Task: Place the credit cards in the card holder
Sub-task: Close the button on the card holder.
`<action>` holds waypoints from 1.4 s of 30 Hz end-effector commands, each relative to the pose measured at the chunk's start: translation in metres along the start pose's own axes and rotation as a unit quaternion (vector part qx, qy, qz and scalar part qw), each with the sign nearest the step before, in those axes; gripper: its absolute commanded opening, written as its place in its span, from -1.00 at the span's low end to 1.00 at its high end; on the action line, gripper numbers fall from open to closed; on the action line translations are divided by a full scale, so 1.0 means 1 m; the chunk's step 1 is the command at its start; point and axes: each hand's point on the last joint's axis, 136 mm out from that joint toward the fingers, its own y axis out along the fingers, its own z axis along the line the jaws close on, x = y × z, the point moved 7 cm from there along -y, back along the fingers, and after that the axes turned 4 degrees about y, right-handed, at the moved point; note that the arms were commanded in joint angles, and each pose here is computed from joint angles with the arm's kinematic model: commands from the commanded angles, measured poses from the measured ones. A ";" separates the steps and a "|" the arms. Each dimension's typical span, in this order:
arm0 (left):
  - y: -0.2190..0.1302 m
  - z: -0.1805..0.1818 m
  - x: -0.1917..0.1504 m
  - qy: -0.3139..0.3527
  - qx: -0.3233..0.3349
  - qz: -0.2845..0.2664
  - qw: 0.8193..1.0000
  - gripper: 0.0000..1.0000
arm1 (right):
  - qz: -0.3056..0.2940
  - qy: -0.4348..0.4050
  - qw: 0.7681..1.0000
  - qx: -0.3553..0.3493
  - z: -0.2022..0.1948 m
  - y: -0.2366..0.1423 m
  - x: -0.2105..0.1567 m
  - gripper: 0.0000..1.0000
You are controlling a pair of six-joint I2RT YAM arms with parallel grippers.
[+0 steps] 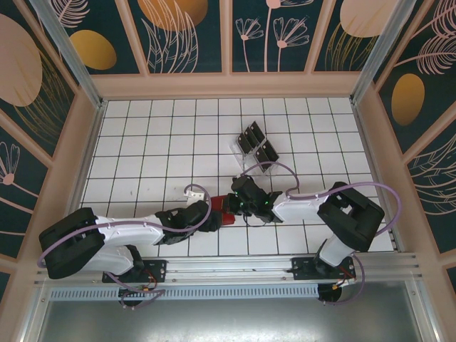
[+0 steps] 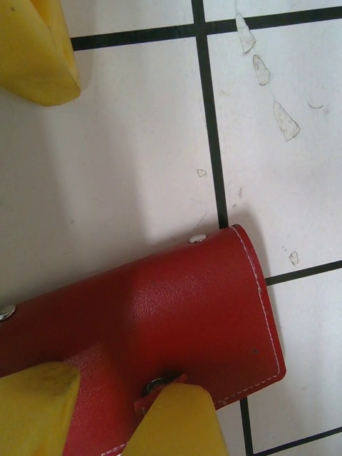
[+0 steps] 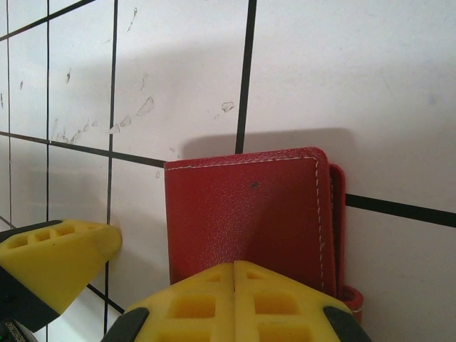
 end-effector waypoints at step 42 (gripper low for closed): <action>-0.005 0.013 -0.012 -0.003 0.024 0.040 0.999 0.91 | 0.039 -0.005 0.996 -0.074 -0.043 0.011 -0.047 -0.98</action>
